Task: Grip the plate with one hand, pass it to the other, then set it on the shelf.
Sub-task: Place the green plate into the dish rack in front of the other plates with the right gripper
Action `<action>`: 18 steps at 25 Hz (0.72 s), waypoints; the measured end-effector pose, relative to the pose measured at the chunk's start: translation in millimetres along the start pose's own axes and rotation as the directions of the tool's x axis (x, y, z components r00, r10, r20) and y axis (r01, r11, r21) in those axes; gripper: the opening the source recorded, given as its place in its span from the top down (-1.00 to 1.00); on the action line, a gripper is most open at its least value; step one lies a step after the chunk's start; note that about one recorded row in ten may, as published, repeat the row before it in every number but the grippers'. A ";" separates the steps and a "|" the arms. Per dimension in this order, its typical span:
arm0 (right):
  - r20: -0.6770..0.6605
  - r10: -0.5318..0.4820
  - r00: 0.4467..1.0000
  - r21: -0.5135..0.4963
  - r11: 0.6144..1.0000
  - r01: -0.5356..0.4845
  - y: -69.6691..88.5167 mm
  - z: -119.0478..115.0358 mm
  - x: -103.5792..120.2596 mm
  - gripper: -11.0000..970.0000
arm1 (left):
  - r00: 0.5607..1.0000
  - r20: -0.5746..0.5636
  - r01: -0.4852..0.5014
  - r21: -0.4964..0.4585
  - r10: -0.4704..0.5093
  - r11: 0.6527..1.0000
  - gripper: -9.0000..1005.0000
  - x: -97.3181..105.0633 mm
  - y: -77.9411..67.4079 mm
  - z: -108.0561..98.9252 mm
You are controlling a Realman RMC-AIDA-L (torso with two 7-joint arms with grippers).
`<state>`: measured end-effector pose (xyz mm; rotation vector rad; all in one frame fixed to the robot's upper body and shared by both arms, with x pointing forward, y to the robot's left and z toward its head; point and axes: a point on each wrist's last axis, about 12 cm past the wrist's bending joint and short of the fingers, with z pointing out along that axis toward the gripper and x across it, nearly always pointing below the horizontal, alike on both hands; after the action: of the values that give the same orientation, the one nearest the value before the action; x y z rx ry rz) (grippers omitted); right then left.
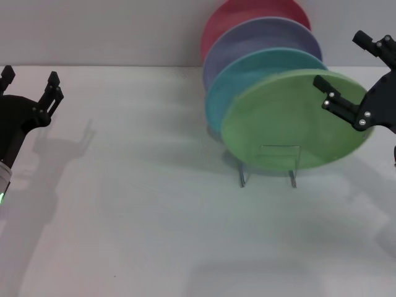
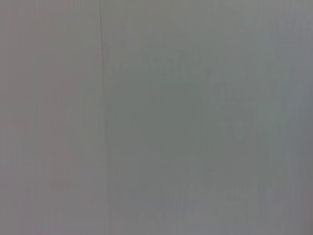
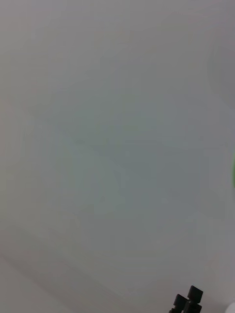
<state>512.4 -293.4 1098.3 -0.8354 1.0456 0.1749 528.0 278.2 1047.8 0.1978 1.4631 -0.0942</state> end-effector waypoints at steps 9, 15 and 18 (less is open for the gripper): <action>-0.080 0.024 0.997 -0.001 1.000 -0.024 3.3 7.1 14.7 -0.64 | 1.000 -0.002 -0.004 -0.003 0.004 1.000 -0.61 0.4 1.9 1.4; -0.080 0.033 0.996 -0.028 0.999 -0.035 6.9 14.8 16.9 -0.64 | 1.000 -0.003 -0.007 -0.004 0.007 1.000 -0.61 0.4 2.8 3.4; -0.078 0.034 0.996 -0.043 0.998 -0.037 9.2 16.8 16.8 -0.64 | 1.000 -0.004 -0.008 -0.003 0.008 1.000 -0.61 0.5 2.7 4.0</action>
<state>528.2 -279.8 1083.6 -0.8698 1.1329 0.1976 532.4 280.2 1047.9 0.2011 1.4660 -0.0850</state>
